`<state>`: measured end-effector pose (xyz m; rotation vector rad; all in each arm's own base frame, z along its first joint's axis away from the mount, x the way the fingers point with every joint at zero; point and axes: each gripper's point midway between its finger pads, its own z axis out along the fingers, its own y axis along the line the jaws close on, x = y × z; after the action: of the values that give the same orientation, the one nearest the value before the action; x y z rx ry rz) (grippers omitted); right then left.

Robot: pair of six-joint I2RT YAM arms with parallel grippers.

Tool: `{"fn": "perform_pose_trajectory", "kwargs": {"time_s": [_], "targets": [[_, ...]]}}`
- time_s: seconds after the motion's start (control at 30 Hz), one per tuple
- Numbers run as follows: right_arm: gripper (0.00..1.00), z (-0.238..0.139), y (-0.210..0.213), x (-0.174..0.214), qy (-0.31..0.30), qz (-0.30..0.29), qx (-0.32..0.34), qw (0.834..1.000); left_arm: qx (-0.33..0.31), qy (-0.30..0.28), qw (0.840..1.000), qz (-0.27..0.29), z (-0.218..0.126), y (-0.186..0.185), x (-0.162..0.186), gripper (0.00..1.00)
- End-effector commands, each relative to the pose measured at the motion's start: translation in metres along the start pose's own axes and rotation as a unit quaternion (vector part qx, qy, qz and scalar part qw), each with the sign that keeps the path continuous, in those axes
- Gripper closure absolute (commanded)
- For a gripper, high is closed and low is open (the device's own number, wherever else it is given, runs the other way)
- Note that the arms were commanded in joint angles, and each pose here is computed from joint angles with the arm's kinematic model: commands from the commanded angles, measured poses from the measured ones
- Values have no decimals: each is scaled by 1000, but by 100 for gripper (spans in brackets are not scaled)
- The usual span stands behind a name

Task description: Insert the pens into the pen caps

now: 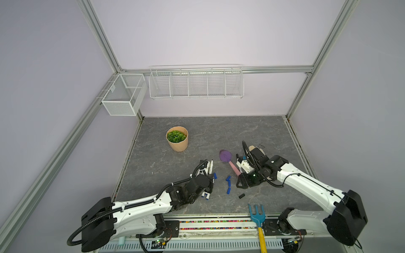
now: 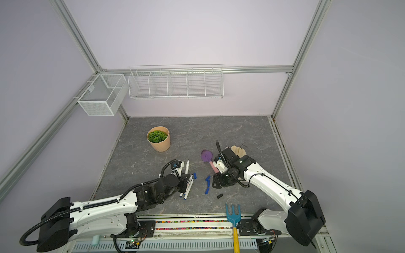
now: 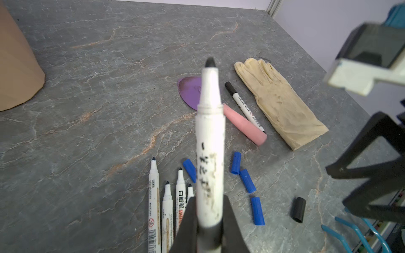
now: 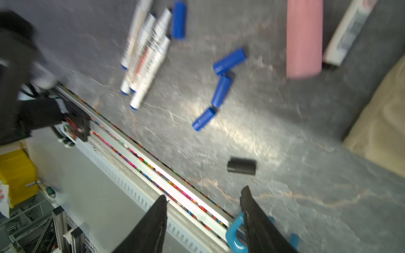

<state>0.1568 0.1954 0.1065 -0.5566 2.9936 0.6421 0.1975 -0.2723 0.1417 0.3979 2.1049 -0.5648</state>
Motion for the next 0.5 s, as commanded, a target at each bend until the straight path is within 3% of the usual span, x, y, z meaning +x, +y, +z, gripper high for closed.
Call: {"fn": "perform_pose_trajectory", "kwargs": {"time_s": [0.0,0.17,0.47], "targets": [[39,6,-17,38,75,40,43,995,-6,-12,1000,-12,0,3,-4,100],[38,37,-22,59,155,57,52,985,7,-5,1000,-16,2,-2,0,100],[42,71,-17,43,164,57,26,985,15,-2,999,-32,-7,2,5,100]]}}
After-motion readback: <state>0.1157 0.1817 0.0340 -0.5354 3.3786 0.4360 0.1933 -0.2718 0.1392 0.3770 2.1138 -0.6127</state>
